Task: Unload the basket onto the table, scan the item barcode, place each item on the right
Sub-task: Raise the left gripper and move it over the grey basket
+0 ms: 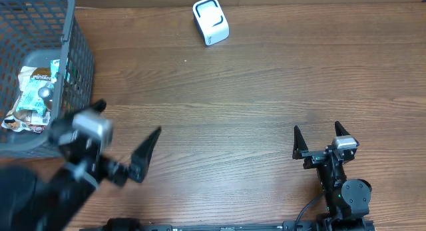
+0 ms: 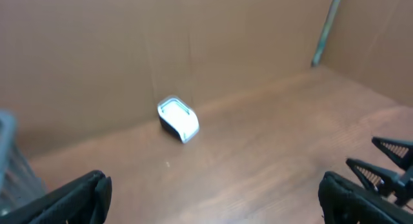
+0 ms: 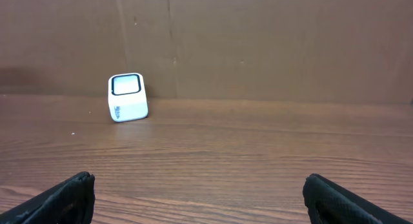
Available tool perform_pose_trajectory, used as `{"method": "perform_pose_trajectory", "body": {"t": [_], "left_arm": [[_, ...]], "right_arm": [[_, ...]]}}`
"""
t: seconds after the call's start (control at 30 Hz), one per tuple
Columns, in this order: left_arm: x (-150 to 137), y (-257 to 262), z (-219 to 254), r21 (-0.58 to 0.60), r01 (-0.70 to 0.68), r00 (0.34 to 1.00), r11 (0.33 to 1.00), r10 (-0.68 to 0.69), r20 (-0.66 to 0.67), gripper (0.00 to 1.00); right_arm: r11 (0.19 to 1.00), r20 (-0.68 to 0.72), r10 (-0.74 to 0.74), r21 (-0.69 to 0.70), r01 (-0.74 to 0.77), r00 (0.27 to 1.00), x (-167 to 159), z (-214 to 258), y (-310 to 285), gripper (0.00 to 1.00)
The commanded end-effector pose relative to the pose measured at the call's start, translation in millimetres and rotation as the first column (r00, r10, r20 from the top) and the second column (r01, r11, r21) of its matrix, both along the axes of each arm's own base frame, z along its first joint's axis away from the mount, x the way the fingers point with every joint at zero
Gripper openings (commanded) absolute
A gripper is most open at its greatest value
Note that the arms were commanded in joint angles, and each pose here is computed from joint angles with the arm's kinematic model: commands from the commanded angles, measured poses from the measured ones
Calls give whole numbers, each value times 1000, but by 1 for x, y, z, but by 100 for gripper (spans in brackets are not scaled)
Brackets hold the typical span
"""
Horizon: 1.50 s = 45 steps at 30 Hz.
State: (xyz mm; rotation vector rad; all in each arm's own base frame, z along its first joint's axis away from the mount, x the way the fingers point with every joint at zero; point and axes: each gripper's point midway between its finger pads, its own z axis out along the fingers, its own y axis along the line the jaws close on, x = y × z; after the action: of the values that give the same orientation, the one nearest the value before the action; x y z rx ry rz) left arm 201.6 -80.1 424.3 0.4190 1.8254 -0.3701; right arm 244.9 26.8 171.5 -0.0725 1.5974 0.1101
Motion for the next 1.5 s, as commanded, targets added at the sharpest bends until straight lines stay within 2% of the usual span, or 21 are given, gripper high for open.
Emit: {"method": "perform_pose_trajectory", "body": {"t": [0.0, 0.2, 0.33, 0.37, 0.4, 0.47, 0.5, 0.63, 0.73, 0.9, 1.03, 1.17, 1.23, 1.3, 1.47], "left_arm": [[19, -13, -10, -39, 67, 990, 997, -71, -118, 100], [41, -40, -38, -156, 207, 927, 966, -244, -286, 99], [60, -42, -59, -179, 196, 893, 964, -251, -374, 99], [63, -42, -64, -181, 191, 885, 965, -249, -393, 95], [67, -42, -69, -183, 186, 876, 965, -247, -413, 68], [72, -42, -79, -189, 178, 859, 966, -247, -449, 20], [75, -42, -83, -193, 174, 849, 966, -246, -468, 4], [85, -39, -101, -195, 124, 815, 973, -212, -539, 4], [95, -27, -116, -159, 18, 793, 987, -111, -599, 4], [105, 3, -135, -31, -162, 752, 986, 103, -651, 4], [107, 35, -149, 92, -327, 682, 940, 302, -666, 4], [101, 58, -156, 191, -420, 616, 887, 434, -657, 13], [100, 58, -157, 194, -419, 613, 887, 434, -660, 17], [101, 58, -156, 193, -420, 615, 887, 435, -657, 26], [110, 69, -151, 224, -459, 626, 860, 492, -605, 41]], "right_arm": [[1000, 3, 5, 5, -5, 1000, 0, -2, 1, 100], [1000, 3, 5, 5, -5, 1000, 0, -2, 1, 100], [1000, 3, 5, 5, -5, 1000, 0, -2, 1, 100], [1000, 3, 5, 5, -5, 1000, 0, -2, 1, 100], [1000, 3, 6, 5, -6, 1000, 0, -2, 1, 100], [1000, 3, 5, 5, -5, 1000, 0, -2, 1, 100], [1000, 3, 5, 5, -5, 1000, 0, -2, 1, 100], [1000, 3, 6, 5, -6, 1000, 0, -2, 1, 100], [1000, 3, 5, 5, -5, 1000, 0, -2, 1, 100], [1000, 3, 5, 5, -5, 1000, 0, -2, 1, 100], [1000, 3, 6, 5, -6, 1000, 0, -2, 1, 100], [1000, 3, 5, 5, -5, 1000, 0, -2, 1, 100], [1000, 3, 5, 5, -5, 1000, 0, -2, 1, 100], [1000, 3, 6, 5, -6, 1000, 0, -2, 1, 100], [1000, 3, 5, 5, -5, 1000, 0, -2, 1, 100]]}}
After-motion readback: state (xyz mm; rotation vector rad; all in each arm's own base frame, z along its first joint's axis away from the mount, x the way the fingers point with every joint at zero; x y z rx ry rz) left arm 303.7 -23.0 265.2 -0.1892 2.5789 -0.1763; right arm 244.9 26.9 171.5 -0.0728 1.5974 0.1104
